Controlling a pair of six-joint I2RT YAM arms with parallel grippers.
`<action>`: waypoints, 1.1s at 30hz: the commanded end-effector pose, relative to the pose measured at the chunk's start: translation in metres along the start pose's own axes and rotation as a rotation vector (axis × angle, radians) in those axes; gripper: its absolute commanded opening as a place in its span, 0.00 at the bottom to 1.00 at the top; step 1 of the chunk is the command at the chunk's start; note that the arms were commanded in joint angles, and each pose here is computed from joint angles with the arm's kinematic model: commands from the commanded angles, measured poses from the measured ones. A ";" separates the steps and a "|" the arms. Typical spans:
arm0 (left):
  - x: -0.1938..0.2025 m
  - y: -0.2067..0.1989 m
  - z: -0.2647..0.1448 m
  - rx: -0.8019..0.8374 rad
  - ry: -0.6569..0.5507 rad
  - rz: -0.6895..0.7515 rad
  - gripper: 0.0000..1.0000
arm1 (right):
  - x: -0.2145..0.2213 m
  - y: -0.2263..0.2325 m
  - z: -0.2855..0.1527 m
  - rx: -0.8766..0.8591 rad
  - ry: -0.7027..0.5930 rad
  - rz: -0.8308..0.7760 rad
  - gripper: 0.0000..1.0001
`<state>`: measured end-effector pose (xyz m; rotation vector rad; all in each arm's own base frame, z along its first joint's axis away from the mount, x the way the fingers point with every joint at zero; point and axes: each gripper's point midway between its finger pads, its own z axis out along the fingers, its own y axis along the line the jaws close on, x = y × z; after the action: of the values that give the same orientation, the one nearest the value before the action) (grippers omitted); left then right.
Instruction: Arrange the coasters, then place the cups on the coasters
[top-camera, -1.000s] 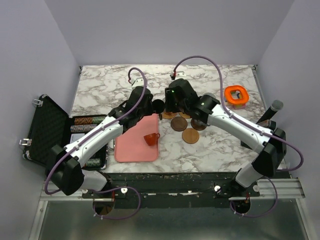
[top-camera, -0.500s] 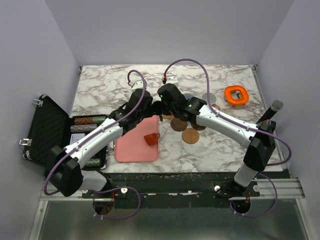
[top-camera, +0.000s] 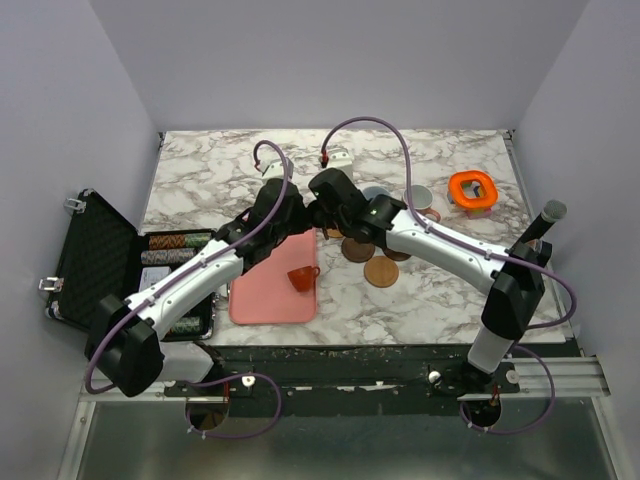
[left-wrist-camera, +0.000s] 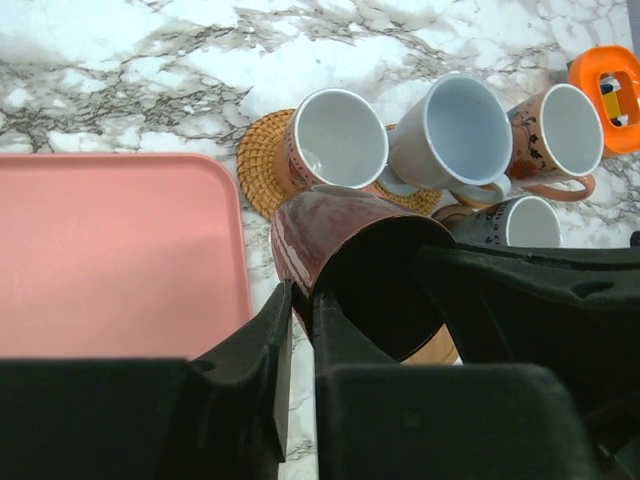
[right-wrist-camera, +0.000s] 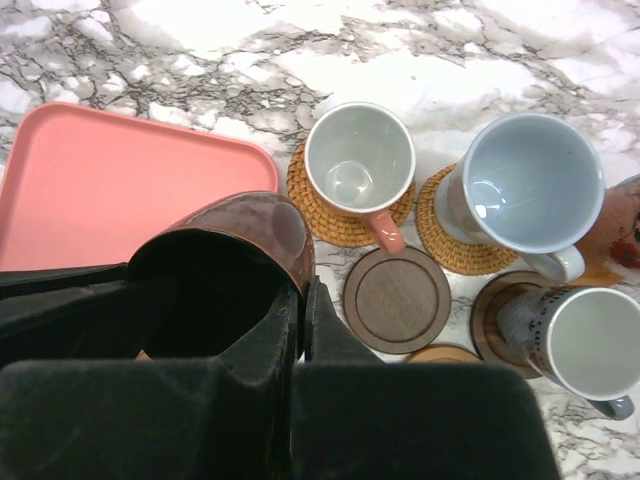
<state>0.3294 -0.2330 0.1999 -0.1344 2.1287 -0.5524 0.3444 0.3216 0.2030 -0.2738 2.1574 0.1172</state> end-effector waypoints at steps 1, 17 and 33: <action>-0.027 -0.040 -0.025 0.192 -0.079 0.007 0.26 | -0.028 -0.020 -0.016 0.029 -0.087 0.005 0.01; -0.086 -0.012 -0.075 0.137 -0.347 0.149 0.99 | -0.037 -0.098 -0.071 -0.266 -0.079 -0.165 0.01; -0.103 0.011 -0.082 0.108 -0.374 0.265 0.99 | 0.035 -0.088 -0.047 -0.499 0.210 -0.329 0.01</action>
<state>0.3237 -0.1588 0.3160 0.0428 1.7019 -0.4379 0.3129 0.2121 0.2121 -0.8572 2.2053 0.3710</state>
